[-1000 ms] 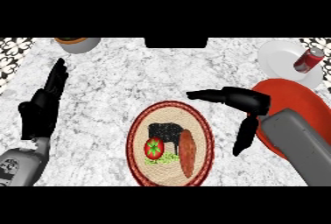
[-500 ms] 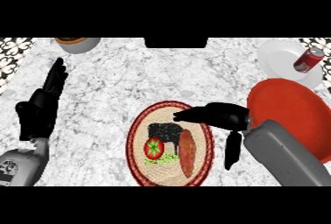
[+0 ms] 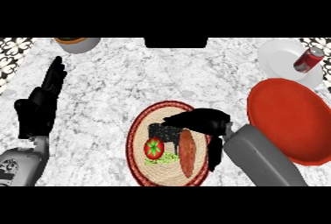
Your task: Pick the sweet potato from the placemat and place it in the bowl
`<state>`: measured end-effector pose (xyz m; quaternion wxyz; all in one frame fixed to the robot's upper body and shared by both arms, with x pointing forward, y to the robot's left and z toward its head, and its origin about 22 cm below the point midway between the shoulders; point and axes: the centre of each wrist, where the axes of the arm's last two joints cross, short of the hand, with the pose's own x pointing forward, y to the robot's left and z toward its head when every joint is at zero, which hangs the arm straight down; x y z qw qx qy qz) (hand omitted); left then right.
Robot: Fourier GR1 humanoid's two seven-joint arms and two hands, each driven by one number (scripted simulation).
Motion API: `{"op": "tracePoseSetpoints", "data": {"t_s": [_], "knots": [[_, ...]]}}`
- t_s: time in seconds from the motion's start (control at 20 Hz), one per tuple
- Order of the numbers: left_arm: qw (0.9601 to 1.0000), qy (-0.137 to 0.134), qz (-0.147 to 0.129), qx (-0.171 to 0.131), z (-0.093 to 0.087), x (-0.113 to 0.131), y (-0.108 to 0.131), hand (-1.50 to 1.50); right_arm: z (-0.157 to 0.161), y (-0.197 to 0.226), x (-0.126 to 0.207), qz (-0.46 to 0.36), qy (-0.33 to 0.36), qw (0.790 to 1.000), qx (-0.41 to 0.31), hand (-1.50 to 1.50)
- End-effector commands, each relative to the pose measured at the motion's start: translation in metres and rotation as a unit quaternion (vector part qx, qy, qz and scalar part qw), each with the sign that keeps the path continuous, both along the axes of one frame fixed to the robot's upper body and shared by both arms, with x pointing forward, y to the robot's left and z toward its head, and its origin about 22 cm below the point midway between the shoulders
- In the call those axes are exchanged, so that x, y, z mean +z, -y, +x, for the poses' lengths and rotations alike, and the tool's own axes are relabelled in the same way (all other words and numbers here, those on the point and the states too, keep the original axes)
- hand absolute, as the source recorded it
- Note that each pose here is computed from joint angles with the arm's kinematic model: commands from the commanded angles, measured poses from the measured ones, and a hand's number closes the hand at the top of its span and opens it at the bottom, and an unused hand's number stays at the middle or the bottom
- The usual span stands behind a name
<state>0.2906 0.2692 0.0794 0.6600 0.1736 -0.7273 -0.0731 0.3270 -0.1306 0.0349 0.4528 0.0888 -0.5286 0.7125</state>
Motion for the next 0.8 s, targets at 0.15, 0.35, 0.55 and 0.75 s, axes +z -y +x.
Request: {"op": "tracePoseSetpoints", "data": {"t_s": [0.15, 0.35, 0.55, 0.75], "knots": [[1.0000, -0.002, -0.007, -0.006, -0.003, -0.013, 0.013, 0.00, -0.002, 0.005, -0.015, -0.001, -0.008, 1.000, -0.002, -1.50], [1.0000, -0.002, -0.007, -0.006, -0.003, -0.021, 0.007, 0.00, -0.007, -0.012, -0.060, -0.003, -0.010, 1.000, 0.011, -1.50], [1.0000, 0.000, -0.004, -0.006, -0.008, -0.019, 0.017, 0.00, -0.027, -0.016, -0.062, -0.015, 0.010, 0.999, 0.042, 1.50], [1.0000, 0.007, 0.001, 0.002, 0.007, 0.002, 0.004, 0.00, -0.007, -0.031, -0.071, 0.008, 0.040, 0.998, 0.054, 1.50]]}}
